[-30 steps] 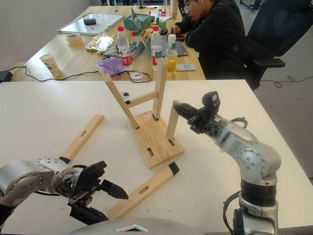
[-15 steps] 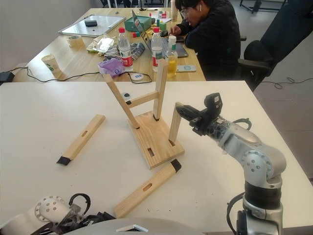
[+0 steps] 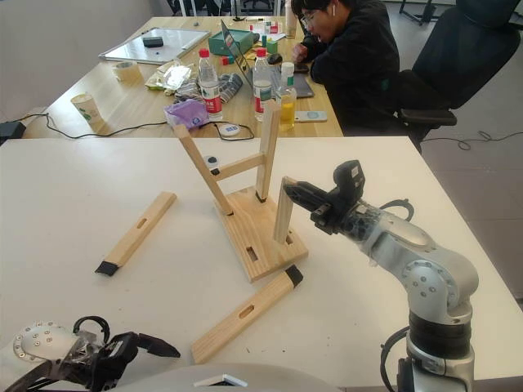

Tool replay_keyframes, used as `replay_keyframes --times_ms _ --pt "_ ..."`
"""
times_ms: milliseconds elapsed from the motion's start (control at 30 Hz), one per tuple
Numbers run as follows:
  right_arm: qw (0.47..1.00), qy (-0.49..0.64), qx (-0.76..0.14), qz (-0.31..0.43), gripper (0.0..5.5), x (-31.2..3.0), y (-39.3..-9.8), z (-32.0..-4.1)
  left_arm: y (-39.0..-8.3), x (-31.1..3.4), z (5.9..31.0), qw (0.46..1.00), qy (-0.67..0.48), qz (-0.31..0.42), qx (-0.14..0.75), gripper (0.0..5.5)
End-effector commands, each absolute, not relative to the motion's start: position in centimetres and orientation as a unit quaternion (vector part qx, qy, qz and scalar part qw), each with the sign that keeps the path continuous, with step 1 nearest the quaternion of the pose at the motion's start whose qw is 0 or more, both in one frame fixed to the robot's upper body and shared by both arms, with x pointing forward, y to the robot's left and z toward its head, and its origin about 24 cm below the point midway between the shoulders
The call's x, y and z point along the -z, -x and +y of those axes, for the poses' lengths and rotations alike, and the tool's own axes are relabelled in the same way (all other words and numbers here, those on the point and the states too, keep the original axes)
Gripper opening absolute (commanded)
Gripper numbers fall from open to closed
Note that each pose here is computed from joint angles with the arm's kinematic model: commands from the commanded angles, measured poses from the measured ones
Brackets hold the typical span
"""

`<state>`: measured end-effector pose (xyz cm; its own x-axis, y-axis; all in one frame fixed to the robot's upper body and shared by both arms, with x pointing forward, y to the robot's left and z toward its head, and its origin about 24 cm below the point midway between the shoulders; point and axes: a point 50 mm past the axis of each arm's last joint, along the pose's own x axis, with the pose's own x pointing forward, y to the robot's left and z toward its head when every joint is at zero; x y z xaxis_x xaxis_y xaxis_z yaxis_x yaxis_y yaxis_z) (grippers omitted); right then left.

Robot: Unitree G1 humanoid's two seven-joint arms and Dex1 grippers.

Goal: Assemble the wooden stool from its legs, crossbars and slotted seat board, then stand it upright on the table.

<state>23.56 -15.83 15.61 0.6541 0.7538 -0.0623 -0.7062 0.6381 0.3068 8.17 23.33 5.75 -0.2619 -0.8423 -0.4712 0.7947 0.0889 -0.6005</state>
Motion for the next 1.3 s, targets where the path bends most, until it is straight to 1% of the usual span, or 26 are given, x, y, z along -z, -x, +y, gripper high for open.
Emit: replay_keyframes --times_ms 33,167,267,333,400,500,600,700,767,833,900,967,1000,1033,1067,1133,1200,1300 --pt "0.901 -0.119 -0.407 0.094 0.38 -15.8 -23.7 -16.1 -8.7 -11.3 21.9 0.525 0.069 0.442 0.724 5.40" --pt "0.902 -0.118 -0.406 0.091 0.38 -15.7 -24.0 -16.2 -10.5 -14.4 20.0 0.564 0.054 0.402 0.720 5.40" --pt "0.901 -0.117 -0.407 0.094 0.38 -15.6 -24.2 -16.3 -9.4 -16.3 17.6 0.553 0.071 0.398 0.728 5.40" --pt "0.900 -0.115 -0.410 0.095 0.38 -15.6 -24.3 -16.3 -8.7 -16.9 16.0 0.555 0.075 0.389 0.731 5.40" --pt "0.899 -0.114 -0.411 0.097 0.38 -15.5 -24.4 -16.3 -8.5 -17.1 15.1 0.563 0.085 0.383 0.727 5.40" --pt "0.898 -0.109 -0.413 0.103 0.38 -15.4 -24.5 -16.2 -8.7 -15.8 14.5 0.564 0.107 0.389 0.720 5.40" --pt "0.897 -0.107 -0.415 0.106 0.38 -15.2 -24.7 -16.1 -9.3 -12.6 14.2 0.571 0.093 0.406 0.707 5.40" --pt "0.896 -0.107 -0.416 0.109 0.38 -15.2 -24.6 -16.1 -9.4 -10.2 14.5 0.593 0.039 0.411 0.691 5.40" --pt "0.897 -0.107 -0.413 0.111 0.38 -15.1 -24.5 -16.2 -9.3 -8.9 15.8 0.612 -0.009 0.398 0.683 5.40" --pt "0.899 -0.108 -0.411 0.110 0.38 -15.1 -24.5 -16.3 -9.1 -8.2 17.7 0.609 -0.055 0.389 0.689 5.40" --pt "0.902 -0.109 -0.404 0.107 0.38 -15.0 -24.4 -16.5 -9.3 -7.3 21.0 0.588 -0.092 0.398 0.698 5.40" --pt "0.905 -0.109 -0.397 0.103 0.38 -14.9 -24.4 -16.6 -9.6 -6.1 25.2 0.561 -0.140 0.432 0.693 5.40" --pt "0.906 -0.109 -0.395 0.101 0.38 -14.9 -24.4 -16.7 -9.8 -5.7 26.9 0.551 -0.165 0.447 0.685 5.40" --pt "0.907 -0.109 -0.394 0.100 0.38 -14.9 -24.5 -16.7 -10.1 -5.5 27.9 0.541 -0.196 0.457 0.679 5.40" --pt "0.908 -0.108 -0.393 0.098 0.38 -15.0 -24.6 -16.7 -11.0 -6.1 27.9 0.546 -0.228 0.446 0.672 5.40" --pt "0.909 -0.105 -0.392 0.096 0.38 -15.0 -24.7 -16.9 -12.4 -8.2 25.9 0.580 -0.232 0.390 0.677 5.40" --pt "0.909 -0.102 -0.392 0.096 0.38 -15.1 -24.8 -17.1 -12.1 -9.4 23.4 0.609 -0.189 0.336 0.693 5.40" --pt "0.907 -0.096 -0.397 0.099 0.38 -15.2 -25.0 -17.3 -10.9 -9.7 21.1 0.637 -0.128 0.300 0.698 5.40"
